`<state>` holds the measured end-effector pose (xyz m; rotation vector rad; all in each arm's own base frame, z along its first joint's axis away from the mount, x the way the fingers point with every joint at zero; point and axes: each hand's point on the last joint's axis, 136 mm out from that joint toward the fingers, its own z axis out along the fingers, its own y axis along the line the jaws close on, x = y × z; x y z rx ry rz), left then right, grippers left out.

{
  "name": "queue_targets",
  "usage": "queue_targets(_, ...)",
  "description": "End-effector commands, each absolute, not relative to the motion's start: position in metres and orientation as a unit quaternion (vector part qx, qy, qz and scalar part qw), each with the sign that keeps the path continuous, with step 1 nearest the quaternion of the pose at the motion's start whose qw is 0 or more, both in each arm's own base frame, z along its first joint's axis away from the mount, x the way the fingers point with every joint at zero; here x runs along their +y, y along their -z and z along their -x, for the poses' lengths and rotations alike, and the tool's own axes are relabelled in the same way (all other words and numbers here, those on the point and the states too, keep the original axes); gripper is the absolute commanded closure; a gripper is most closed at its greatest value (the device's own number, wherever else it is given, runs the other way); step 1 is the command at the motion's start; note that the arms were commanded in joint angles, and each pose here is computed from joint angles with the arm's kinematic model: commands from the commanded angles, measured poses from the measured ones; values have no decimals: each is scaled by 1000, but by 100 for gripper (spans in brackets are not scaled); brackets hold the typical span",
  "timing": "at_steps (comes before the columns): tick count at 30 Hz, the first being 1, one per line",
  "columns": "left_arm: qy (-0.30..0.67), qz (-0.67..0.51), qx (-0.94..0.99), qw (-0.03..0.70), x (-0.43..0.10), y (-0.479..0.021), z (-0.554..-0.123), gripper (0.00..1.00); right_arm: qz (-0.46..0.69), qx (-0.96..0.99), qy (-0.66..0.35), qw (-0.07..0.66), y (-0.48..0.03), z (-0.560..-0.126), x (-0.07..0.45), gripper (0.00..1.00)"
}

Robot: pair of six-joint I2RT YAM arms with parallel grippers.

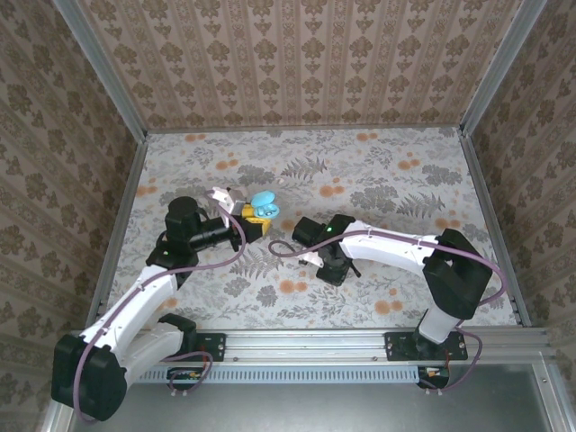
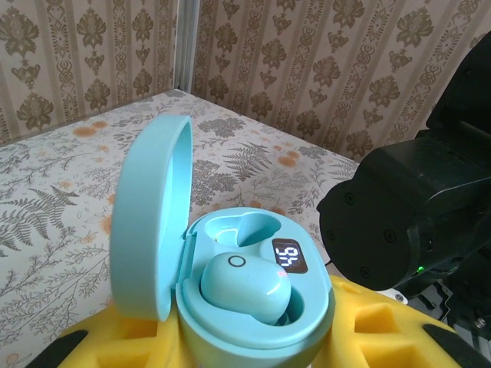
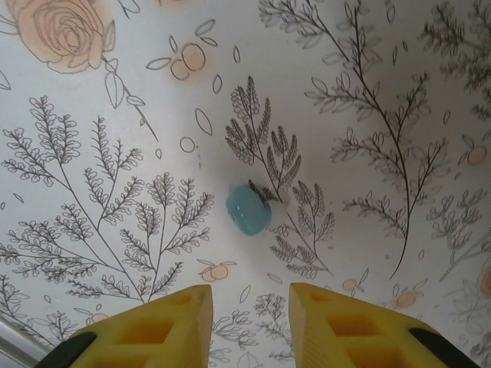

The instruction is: Insert the wireless bluetooth earbuds into the charging case

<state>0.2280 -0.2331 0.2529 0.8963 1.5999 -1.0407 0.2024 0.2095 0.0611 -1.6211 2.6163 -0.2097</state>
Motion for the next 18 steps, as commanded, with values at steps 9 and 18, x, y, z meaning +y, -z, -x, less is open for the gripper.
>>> queue_targets(9, 417, -373, 654, 509, -228, -262, -227, 92, 574, 812, 102, -9, -32, -207, 210, 68)
queue_targets(18, 416, -372, 655, 509, -227, -261, -228, 92, 575, 810, 114, -24, -24, -208, 213, 68)
